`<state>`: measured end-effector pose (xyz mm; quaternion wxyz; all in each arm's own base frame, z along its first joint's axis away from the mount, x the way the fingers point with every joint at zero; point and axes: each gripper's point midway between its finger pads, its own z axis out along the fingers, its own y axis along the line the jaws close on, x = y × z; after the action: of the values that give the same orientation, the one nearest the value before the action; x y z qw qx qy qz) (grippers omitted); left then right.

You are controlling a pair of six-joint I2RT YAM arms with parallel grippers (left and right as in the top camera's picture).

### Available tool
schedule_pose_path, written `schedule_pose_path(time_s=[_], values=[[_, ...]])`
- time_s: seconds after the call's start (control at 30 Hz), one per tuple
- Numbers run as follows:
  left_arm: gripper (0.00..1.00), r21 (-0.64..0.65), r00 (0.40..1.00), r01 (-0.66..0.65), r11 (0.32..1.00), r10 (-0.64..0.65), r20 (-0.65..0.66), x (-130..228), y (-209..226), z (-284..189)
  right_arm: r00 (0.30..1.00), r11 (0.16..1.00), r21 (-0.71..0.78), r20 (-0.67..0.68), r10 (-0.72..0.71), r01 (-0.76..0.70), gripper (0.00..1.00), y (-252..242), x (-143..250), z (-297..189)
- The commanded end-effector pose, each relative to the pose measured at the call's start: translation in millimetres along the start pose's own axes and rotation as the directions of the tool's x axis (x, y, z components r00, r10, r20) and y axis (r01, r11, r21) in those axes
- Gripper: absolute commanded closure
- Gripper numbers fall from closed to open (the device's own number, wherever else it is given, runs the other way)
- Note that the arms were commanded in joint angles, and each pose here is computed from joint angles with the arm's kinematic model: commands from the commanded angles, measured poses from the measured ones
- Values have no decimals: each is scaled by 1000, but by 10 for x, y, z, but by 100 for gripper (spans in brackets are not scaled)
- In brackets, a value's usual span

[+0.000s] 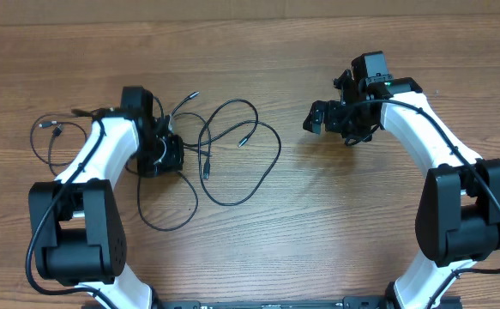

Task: Untangle cables

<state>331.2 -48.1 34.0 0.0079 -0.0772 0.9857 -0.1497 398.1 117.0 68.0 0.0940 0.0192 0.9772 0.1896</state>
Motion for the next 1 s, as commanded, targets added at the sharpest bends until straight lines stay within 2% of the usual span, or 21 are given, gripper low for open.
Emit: schedule_pose_path(time_s=[0.0, 0.03, 0.13, 0.17, 0.2, 0.23, 0.3, 0.37, 0.4, 0.53, 0.67, 0.9, 0.93, 0.97], values=[[86, 98, 996, -70, 993, 64, 65, -236, -249, -240, 1000, 1000, 2, 23, -9, 9, 0, 33, -21, -73], [71, 83, 994, -77, 994, 70, 88, -294, -231, -245, 1000, 1000, 1, 23, -9, 9, 0, 34, -21, -73], [72, -20, 982, -35, 999, 38, 185, -535, -66, -269, 1000, 1000, 1, 23, -9, 9, 0, 34, -21, -73], [65, -43, 977, -9, 999, 18, 211, -596, -23, -282, 1000, 1000, 1, 23, -9, 9, 0, 34, -21, -73], [53, -57, 960, 37, 998, -19, 281, -754, 9, -321, 1000, 1000, 1, 23, -9, 9, 0, 33, -21, -73], [53, -42, 949, 55, 998, -39, 313, -830, -25, -340, 1000, 1000, 1, 23, -9, 9, 0, 33, -21, -73], [54, 40, 911, 168, 985, -171, 376, -990, -163, -371, 1000, 1000, 1, 23, -9, 9, 0, 34, -21, -73], [44, 79, 894, 204, 976, -219, 391, -1051, -279, -322, 1000, 1000, 2, 23, -9, 9, 0, 33, -21, -73], [43, 91, 890, 213, 973, -231, 393, -1073, -319, -280, 1000, 1000, 1, 23, -9, 9, 0, 34, -21, -73], [41, 141, 874, 259, 955, -294, 386, -1182, -481, -5, 1000, 1000, 1, 23, -9, 9, 0, 34, -21, -73], [41, 168, 845, 379, 910, -415, 338, -1189, -445, 270, 1000, 1000, 1, 23, -9, 9, 0, 34, -21, -73], [38, 192, 826, 400, 896, -444, 349, -1296, -424, 421, 1000, 1000, 2, 23, -9, 9, 0, 33, -21, -73], [43, 198, 817, 415, 888, -460, 347, -1302, -422, 422, 1000, 1000, 1, 23, -9, 9, 0, 34, -21, -73], [52, 203, 807, 433, 878, -478, 346, -1304, -416, 422, 1000, 1000, 1, 23, -9, 9, 0, 34, -21, -73]])
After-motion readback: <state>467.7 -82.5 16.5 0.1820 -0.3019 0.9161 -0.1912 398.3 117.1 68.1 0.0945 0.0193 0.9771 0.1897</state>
